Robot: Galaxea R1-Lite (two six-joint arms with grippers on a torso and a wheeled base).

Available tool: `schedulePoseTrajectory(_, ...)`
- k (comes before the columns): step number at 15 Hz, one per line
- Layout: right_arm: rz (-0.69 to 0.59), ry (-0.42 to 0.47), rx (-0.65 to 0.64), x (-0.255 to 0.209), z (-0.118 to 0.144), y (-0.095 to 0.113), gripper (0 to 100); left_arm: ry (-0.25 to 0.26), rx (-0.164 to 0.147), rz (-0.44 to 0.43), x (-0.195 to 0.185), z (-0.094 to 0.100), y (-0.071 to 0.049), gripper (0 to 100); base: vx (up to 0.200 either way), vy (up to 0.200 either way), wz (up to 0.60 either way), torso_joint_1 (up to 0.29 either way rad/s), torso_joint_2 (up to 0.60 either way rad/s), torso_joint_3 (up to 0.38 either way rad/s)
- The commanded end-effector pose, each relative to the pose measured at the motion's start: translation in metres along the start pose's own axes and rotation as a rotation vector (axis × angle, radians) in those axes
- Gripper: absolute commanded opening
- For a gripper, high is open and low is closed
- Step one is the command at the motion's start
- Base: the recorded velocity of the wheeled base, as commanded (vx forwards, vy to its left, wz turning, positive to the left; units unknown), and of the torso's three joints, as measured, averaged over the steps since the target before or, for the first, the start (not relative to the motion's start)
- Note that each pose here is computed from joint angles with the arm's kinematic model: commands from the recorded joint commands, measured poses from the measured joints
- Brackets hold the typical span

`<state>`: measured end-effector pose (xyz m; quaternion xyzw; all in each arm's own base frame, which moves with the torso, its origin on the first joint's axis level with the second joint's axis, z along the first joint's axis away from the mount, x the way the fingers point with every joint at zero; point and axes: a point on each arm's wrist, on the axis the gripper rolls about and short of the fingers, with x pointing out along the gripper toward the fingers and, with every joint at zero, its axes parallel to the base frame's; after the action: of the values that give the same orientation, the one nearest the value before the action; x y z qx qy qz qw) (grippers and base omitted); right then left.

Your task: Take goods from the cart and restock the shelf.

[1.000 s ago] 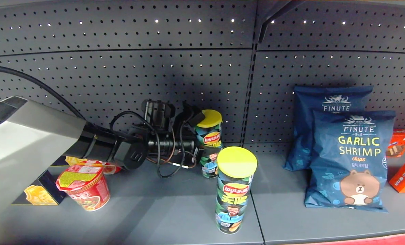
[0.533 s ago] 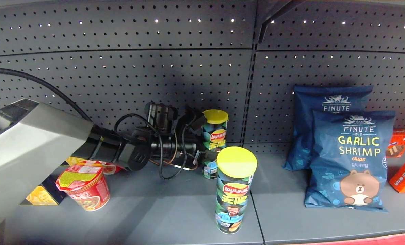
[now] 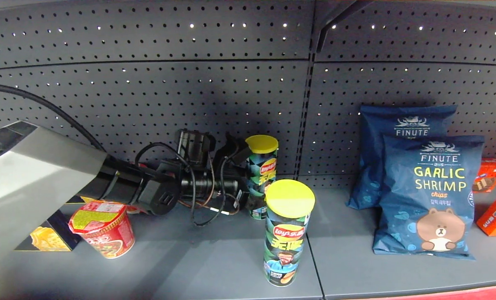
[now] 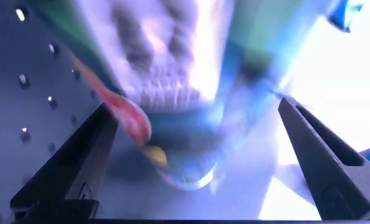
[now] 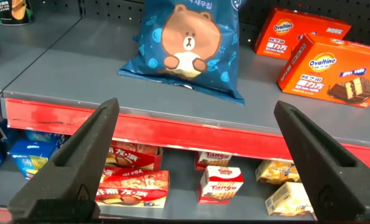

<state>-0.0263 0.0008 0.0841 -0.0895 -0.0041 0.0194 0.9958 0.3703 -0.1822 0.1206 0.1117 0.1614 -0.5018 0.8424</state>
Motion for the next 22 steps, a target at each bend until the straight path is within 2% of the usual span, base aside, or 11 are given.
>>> schedulePoseTrajectory(1, 0.001, 0.001, 0.0, 0.0, 0.0, 0.0, 100, 0.008, -0.001, 0.016, -0.024, 0.001, -0.01, 100, 0.0, 0.0, 0.0, 0.0, 0.0, 0.0)
schedulePoseTrajectory(2, 0.002, 0.001, 0.0, 0.0, 0.0, 0.0, 100, 0.016, -0.009, 0.029, -0.034, -0.002, -0.011, 100, 0.0, 0.0, 0.0, 0.0, 0.0, 0.0)
schedulePoseTrajectory(5, 0.002, 0.001, -0.002, 0.0, 0.0, 0.0, 100, 0.013, -0.015, 0.169, -0.076, 0.0, -0.021, 100, 0.0, 0.0, 0.0, 0.0, 0.0, 0.0)
schedulePoseTrajectory(7, 0.002, 0.0, -0.002, 0.0, 0.0, 0.0, 100, 0.0, -0.013, 0.216, -0.101, 0.006, -0.035, 100, 0.0, 0.0, 0.0, 0.0, 0.0, 0.0)
schedulePoseTrajectory(9, -0.009, -0.001, -0.031, 0.0, 0.0, 0.0, 100, -0.038, -0.099, 0.325, -0.133, 0.017, -0.068, 100, 0.0, 0.0, 0.0, 0.0, 0.0, 0.0)
schedulePoseTrajectory(10, -0.022, -0.021, -0.03, -0.001, 0.004, -0.001, 100, -0.047, -0.117, 0.357, -0.138, 0.02, -0.076, 100, 0.0, 0.0, 0.0, 0.0, 0.0, 0.0)
schedulePoseTrajectory(11, 0.007, -0.017, -0.013, 0.0, 0.037, -0.007, 100, -0.088, -0.148, 0.439, -0.155, 0.028, -0.097, 100, 0.0, 0.0, 0.0, 0.0, 0.0, 0.0)
schedulePoseTrajectory(13, 0.183, 0.017, -0.01, 0.019, 0.083, -0.014, 100, -0.094, -0.145, 0.439, -0.177, 0.017, -0.124, 100, 0.0, 0.0, 0.0, 0.0, 0.0, 0.0)
schedulePoseTrajectory(14, 0.281, 0.074, -0.008, 0.038, 0.095, -0.014, 100, -0.082, -0.147, 0.466, -0.185, 0.008, -0.133, 100, 0.0, 0.0, 0.0, 0.0, 0.0, 0.0)
schedulePoseTrajectory(18, 0.514, 0.291, 0.022, 0.098, 0.102, 0.004, 100, -0.055, -0.16, 0.515, -0.207, -0.019, -0.15, 100, 0.0, 0.0, 0.0, 0.0, 0.0, 0.0)
schedulePoseTrajectory(22, 0.465, 0.405, 0.037, 0.151, 0.104, 0.045, 100, -0.045, -0.155, 0.554, -0.207, -0.018, -0.149, 100, 0.0, 0.0, 0.0, 0.0, 0.0, 0.0)
